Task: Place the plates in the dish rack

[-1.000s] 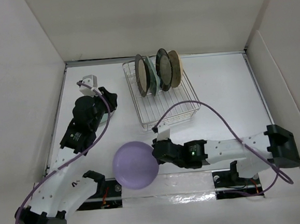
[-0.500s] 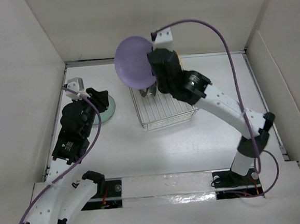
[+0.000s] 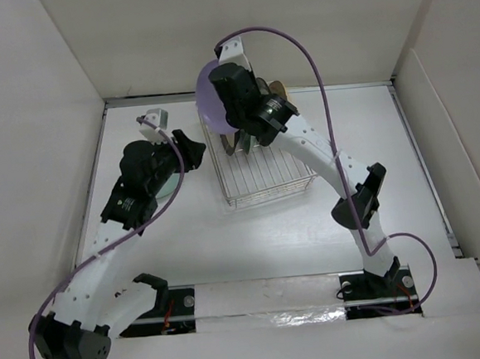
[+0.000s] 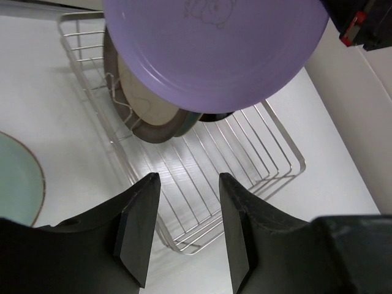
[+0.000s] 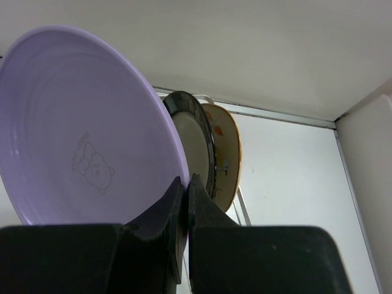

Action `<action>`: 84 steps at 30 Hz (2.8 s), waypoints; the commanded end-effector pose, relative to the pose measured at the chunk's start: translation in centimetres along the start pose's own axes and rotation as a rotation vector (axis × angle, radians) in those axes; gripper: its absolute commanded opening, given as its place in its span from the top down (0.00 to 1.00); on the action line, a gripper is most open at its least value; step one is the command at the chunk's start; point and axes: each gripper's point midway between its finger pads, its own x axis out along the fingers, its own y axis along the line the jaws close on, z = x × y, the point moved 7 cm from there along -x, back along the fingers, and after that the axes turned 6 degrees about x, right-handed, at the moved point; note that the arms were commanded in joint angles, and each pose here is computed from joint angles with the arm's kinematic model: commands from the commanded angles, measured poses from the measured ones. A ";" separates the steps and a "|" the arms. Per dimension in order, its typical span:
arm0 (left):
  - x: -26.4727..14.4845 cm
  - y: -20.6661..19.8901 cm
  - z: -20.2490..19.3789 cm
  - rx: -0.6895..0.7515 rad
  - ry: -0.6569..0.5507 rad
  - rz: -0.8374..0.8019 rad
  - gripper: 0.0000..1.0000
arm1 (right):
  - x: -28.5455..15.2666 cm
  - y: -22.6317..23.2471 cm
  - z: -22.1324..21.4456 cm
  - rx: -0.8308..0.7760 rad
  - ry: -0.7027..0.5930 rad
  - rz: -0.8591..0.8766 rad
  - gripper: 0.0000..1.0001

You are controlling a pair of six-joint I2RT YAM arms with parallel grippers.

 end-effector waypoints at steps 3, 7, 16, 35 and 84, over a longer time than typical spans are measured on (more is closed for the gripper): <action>2.7 -3.2 4.1 -0.023 -0.039 -0.147 0.59 | 0.5 -5.7 2.9 0.127 -0.043 -0.039 1.00; 3.5 -4.3 4.6 -0.001 -0.062 -0.112 0.59 | 1.6 -8.7 2.5 0.110 -0.052 -0.149 1.00; 0.2 -2.0 1.7 0.060 -0.002 0.037 0.59 | 2.1 -8.9 2.8 -0.065 -0.067 -0.359 1.00; -3.2 -2.6 -1.6 0.089 -0.024 -0.054 0.59 | 4.7 0.2 -2.6 -0.403 -0.071 -0.511 1.00; -0.2 2.3 -3.3 0.035 0.079 0.277 0.69 | 0.6 -5.9 -0.8 0.296 -0.046 0.111 0.70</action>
